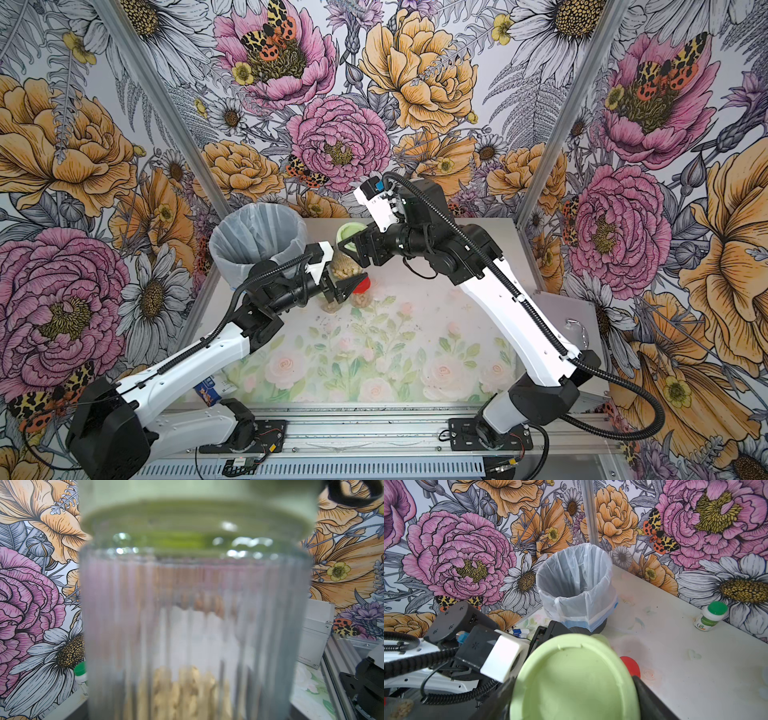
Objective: Empty moldy peanuts from jars
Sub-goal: Unscrew the lid from the jar.
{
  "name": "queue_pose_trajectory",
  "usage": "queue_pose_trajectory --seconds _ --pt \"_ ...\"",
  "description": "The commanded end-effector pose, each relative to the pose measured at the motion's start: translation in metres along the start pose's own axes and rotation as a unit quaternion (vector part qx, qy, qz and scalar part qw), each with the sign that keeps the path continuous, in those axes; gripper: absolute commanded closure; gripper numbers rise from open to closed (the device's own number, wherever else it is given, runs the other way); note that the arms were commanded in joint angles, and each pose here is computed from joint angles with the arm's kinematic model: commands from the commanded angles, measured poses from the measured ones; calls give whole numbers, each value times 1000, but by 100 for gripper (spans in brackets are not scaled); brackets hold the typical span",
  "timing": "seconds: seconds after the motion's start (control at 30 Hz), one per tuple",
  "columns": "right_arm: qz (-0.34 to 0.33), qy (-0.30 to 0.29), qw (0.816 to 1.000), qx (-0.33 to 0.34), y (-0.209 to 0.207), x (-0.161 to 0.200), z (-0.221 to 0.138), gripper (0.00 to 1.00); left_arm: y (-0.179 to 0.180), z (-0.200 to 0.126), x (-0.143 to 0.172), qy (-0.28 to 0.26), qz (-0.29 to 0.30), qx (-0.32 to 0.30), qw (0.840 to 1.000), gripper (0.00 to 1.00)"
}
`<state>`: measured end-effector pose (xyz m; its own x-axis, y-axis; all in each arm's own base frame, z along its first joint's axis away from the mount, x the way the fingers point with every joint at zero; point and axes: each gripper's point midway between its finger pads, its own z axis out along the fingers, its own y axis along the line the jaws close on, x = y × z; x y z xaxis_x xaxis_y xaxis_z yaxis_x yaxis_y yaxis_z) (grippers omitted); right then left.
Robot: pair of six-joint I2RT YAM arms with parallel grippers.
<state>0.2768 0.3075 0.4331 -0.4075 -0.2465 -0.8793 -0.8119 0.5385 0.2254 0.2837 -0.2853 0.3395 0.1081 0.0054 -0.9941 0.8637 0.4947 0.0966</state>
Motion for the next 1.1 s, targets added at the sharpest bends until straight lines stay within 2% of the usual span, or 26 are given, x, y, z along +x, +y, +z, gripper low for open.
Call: queue_pose_trajectory --seconds 0.0,0.3,0.67,0.87,1.07 --pt "-68 6 997 -39 13 1 -8 25 -3 -9 -46 -53 22 9 998 84" --pt "-99 12 993 -57 10 5 -15 24 -11 -8 -42 -35 19 34 999 85" --pt "-104 3 990 -100 9 3 -28 23 -14 -9 -36 -17 22 43 999 87" --pt "-118 35 983 -135 15 23 -32 18 -14 -10 -38 -14 26 46 998 88" --pt "-126 65 979 -149 17 38 -33 19 -18 -9 -34 -1 23 62 998 88"
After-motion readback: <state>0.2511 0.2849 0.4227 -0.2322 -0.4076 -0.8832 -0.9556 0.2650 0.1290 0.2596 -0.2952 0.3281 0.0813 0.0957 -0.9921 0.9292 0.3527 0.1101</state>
